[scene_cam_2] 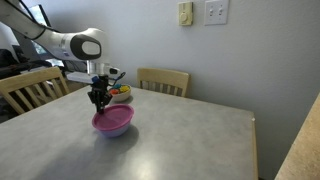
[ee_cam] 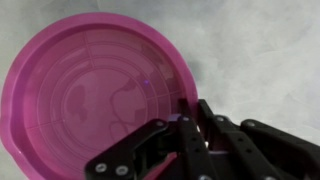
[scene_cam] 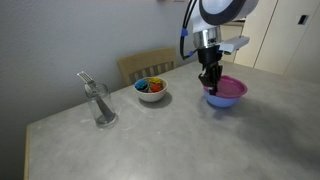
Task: Put the plate on the blue bowl
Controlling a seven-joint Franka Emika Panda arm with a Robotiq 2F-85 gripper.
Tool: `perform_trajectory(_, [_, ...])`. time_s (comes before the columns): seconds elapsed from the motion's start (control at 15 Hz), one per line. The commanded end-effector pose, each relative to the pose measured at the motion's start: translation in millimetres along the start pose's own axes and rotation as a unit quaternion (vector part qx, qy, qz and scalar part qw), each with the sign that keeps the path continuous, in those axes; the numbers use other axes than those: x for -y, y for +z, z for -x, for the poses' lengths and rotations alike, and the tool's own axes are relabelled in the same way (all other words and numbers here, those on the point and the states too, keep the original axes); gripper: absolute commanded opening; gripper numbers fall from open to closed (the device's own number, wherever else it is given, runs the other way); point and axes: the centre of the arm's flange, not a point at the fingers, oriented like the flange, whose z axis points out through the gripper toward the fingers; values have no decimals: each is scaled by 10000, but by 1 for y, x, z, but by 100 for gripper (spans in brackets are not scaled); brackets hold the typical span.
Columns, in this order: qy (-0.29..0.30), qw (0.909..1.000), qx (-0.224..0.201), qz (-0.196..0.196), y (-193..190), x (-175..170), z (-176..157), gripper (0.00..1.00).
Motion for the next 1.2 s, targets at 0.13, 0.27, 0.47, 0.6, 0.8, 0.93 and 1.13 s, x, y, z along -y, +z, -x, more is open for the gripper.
perform_trajectory(0.13, [-175, 9997, 14, -191, 7, -2, -14, 3])
perform_trajectory(0.27, [-187, 9996, -6, -228, 9, -1, -16, 3])
perform_trajectory(0.47, [-169, 9995, -41, -281, 11, 0, -16, 44])
perform_trajectory(0.6, [-150, 9994, -46, -319, 13, 0, -15, 59])
perform_trajectory(0.8, [-126, 9993, -72, -343, 13, 3, -11, 81])
perform_trajectory(0.93, [-131, 9994, -124, -293, 9, 9, -6, 95])
perform_trajectory(1.13, [-138, 9994, -253, -203, 0, 20, 1, 100])
